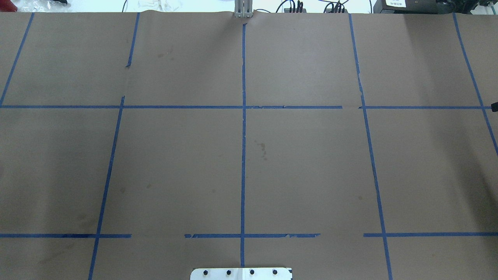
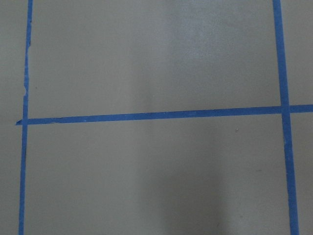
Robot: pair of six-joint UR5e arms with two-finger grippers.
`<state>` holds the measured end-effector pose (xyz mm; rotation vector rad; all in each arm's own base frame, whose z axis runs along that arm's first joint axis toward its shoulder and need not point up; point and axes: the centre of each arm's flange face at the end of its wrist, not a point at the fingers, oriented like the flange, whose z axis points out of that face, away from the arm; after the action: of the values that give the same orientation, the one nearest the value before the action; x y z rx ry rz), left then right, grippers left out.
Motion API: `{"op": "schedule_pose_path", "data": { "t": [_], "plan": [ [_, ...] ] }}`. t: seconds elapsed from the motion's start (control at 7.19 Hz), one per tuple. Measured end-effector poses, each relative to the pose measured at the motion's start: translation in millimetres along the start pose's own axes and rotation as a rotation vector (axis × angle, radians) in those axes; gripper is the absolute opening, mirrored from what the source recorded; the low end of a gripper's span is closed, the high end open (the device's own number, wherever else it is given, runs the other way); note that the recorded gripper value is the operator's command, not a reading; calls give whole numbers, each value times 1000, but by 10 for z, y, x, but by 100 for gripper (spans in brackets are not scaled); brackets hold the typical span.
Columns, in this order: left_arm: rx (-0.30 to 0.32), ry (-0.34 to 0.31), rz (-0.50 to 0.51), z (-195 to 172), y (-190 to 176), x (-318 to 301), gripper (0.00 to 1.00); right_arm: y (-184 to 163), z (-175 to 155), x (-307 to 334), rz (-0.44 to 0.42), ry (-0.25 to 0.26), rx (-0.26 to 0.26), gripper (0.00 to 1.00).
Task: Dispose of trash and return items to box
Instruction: 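Lift the green bowl with the left gripper and carry it to the clear box, then lower the green bowl into the clear box and open the left gripper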
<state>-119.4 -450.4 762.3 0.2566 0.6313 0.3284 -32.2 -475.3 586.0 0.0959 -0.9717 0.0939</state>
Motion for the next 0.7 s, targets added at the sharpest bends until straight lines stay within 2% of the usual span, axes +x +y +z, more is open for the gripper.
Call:
{"op": "schedule_pose_path", "data": {
  "t": [0.28, 0.42, 0.56, 0.7],
  "plan": [
    [-35, -61, -38, 238, 526, -458, 0, 8, 50, -40, 0, 1, -4, 100],
    [-46, -77, -55, 300, 668, -545, 0, 10, 61, -43, 1, 2, -6, 100],
    [-54, -81, -71, 339, 771, -595, 20, 12, 65, -46, 3, 2, -7, 100],
    [-64, -77, -86, 395, 877, -616, 61, 14, 72, -51, 4, 2, -8, 100]
  ]
}}
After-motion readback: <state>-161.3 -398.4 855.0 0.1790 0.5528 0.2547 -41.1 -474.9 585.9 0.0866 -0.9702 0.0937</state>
